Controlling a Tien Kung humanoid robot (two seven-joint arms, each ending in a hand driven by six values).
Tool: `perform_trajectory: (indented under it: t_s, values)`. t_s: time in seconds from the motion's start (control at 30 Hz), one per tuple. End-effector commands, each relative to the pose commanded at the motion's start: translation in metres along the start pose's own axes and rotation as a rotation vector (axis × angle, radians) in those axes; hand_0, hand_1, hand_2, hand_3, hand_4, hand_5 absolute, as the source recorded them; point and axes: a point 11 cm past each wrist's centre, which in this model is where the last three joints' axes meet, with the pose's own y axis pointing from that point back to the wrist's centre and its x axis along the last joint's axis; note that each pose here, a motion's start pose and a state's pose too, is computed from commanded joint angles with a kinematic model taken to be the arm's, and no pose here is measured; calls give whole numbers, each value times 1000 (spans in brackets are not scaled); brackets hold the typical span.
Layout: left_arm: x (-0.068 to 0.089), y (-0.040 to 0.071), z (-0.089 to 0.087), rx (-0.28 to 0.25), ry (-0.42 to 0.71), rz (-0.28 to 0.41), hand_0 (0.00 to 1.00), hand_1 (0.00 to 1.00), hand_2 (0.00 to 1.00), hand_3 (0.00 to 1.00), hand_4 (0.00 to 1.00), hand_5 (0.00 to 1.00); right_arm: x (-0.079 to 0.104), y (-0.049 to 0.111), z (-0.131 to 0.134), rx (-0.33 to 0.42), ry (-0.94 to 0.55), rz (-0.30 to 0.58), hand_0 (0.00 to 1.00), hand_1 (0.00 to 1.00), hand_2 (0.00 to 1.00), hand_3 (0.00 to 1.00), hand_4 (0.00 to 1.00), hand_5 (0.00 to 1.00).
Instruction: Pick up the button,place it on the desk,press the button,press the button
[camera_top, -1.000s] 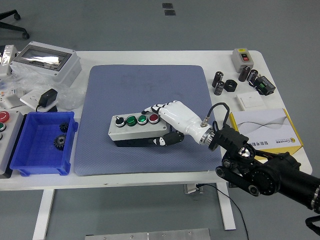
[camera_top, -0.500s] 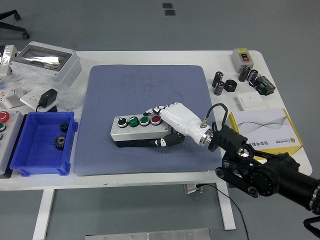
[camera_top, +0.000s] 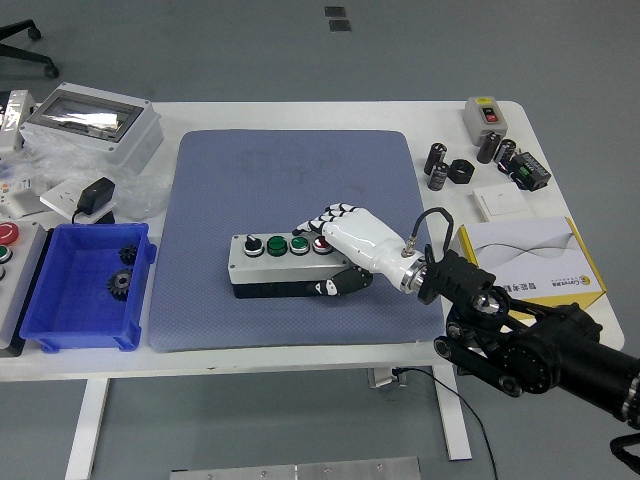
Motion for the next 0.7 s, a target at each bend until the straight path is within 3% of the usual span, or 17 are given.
perform_trajectory:
  t_s: [0.07, 0.1, 0.7]
  values:
    - [0, 0, 0, 0, 0, -1, 614, 501, 493, 620, 196, 2, 1, 1, 1, -5, 1, 2, 919, 861, 916, 931, 440, 2]
    - [0, 0, 0, 1, 0, -2, 612, 501, 492, 621, 195, 2, 2, 2, 2, -8, 2, 3, 935, 889, 945, 984, 473, 2]
    - [0, 0, -1, -9, 4, -13, 610, 501, 492, 621, 190, 2, 13, 12, 12, -72, 19, 46, 941, 903, 961, 992, 514, 2]
